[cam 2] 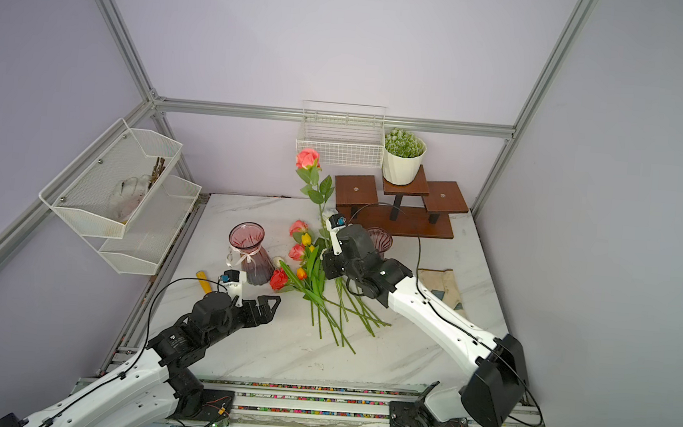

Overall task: Arrange the flowers in different vases according to their variety
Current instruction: Insert the flower into the vase, then pick up the flower at the center of the board, then insert the flower into the vase.

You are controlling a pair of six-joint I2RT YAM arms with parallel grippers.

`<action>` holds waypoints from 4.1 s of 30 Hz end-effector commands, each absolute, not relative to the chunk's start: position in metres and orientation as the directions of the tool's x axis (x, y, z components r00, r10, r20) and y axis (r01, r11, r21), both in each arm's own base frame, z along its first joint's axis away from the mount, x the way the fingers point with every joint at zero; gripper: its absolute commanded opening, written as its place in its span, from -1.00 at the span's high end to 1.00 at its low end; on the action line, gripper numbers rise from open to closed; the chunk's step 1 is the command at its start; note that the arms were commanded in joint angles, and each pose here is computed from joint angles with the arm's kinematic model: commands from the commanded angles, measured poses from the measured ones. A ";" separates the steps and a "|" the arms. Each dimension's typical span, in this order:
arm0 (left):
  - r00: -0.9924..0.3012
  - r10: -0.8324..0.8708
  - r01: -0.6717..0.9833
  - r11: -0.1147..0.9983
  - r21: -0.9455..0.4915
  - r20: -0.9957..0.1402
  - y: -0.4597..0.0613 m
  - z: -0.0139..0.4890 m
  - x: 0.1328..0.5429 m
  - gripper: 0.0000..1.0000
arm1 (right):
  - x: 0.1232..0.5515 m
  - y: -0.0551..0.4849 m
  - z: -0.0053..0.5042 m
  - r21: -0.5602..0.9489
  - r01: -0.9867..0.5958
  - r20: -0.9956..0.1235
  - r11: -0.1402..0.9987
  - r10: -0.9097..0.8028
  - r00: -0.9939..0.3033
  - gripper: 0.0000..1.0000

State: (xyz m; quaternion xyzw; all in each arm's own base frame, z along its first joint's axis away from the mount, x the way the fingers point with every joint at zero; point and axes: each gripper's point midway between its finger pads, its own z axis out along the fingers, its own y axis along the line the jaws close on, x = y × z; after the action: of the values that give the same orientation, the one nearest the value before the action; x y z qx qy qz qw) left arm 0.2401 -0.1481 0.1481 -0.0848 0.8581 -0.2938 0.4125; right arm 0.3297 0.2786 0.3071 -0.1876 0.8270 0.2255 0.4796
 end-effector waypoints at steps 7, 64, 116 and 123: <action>-0.602 -0.422 0.125 0.789 -0.602 -0.678 -0.148 0.172 0.244 -1.00 | 0.307 0.199 0.549 0.126 -0.425 -0.958 0.896 0.221 0.181 1.00; -0.503 -0.465 -0.017 0.848 -0.530 -0.728 -0.108 0.193 0.250 -1.00 | 0.319 0.232 0.293 0.333 -0.568 -0.872 0.753 0.016 -0.490 -0.45; -0.443 -0.576 -0.085 0.790 -0.607 -0.687 -0.075 0.148 0.216 -1.00 | 0.366 0.378 0.382 0.504 -0.734 -0.861 0.455 0.333 -0.385 1.00; -0.450 -0.572 -0.074 0.790 -0.609 -0.686 -0.077 0.150 0.216 -1.00 | 0.401 0.441 0.426 0.479 -0.818 -0.834 0.319 0.457 -0.310 1.00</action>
State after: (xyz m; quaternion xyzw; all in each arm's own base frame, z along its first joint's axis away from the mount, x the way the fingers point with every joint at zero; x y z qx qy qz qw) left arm 0.2141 -0.0779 0.1427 -0.1906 0.8201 -0.2488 0.4788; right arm 0.4028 0.4177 0.3918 -0.1475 0.6457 0.5130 0.5461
